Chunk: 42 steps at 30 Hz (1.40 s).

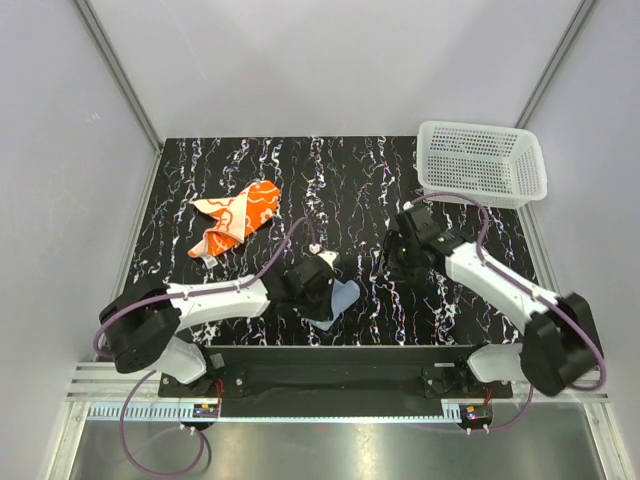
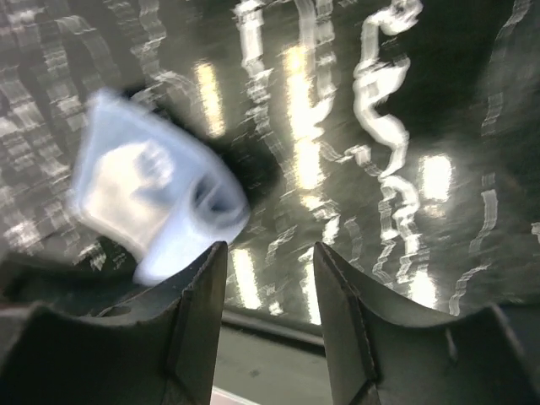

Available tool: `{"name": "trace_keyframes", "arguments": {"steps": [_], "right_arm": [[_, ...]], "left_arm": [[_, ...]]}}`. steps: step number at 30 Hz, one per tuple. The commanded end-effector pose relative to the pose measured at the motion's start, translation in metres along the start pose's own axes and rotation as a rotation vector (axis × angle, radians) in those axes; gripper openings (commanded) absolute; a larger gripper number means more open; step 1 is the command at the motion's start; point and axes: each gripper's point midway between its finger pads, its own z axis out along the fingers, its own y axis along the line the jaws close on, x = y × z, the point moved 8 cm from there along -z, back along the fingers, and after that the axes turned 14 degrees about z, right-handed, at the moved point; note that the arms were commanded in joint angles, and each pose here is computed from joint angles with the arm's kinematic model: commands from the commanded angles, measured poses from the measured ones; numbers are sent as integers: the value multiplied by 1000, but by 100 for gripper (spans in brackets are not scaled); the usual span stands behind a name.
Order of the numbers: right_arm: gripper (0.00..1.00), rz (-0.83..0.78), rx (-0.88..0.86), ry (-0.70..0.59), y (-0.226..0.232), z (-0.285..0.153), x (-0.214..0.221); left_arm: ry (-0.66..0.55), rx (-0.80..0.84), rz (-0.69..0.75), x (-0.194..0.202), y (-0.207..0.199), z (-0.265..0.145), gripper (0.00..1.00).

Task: Roll the towels
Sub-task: Roll the towel

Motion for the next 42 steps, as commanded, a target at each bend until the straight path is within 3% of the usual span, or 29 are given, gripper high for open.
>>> {"name": "trace_keyframes", "arguments": {"steps": [1, 5, 12, 19, 27, 34, 36, 40, 42], "right_arm": [[52, 35, -197, 44, 10, -18, 13], [52, 85, -435, 101, 14, -23, 30], [51, 91, -488, 148, 15, -1, 51], [51, 65, -479, 194, 25, 39, 65], [64, 75, -488, 197, 23, 68, 68], [64, 80, -469, 194, 18, 86, 73], [63, 83, -489, 176, 20, 89, 72], [49, 76, -504, 175, 22, 99, 76], [37, 70, -512, 171, 25, 101, 76]], "left_arm": [[24, 159, -96, -5, -3, 8, 0], [43, 261, -218, -6, 8, 21, 0], [59, 382, -451, 0, 24, 26, 0], [79, 349, -506, 5, 35, 25, 0], [87, 351, -550, 16, 46, 26, 0], [63, 370, -542, 16, 48, 27, 0], [65, 375, -521, 17, 48, 28, 0], [84, 362, -475, 19, 50, 30, 0], [73, 342, -426, 18, 52, 29, 6]]}}
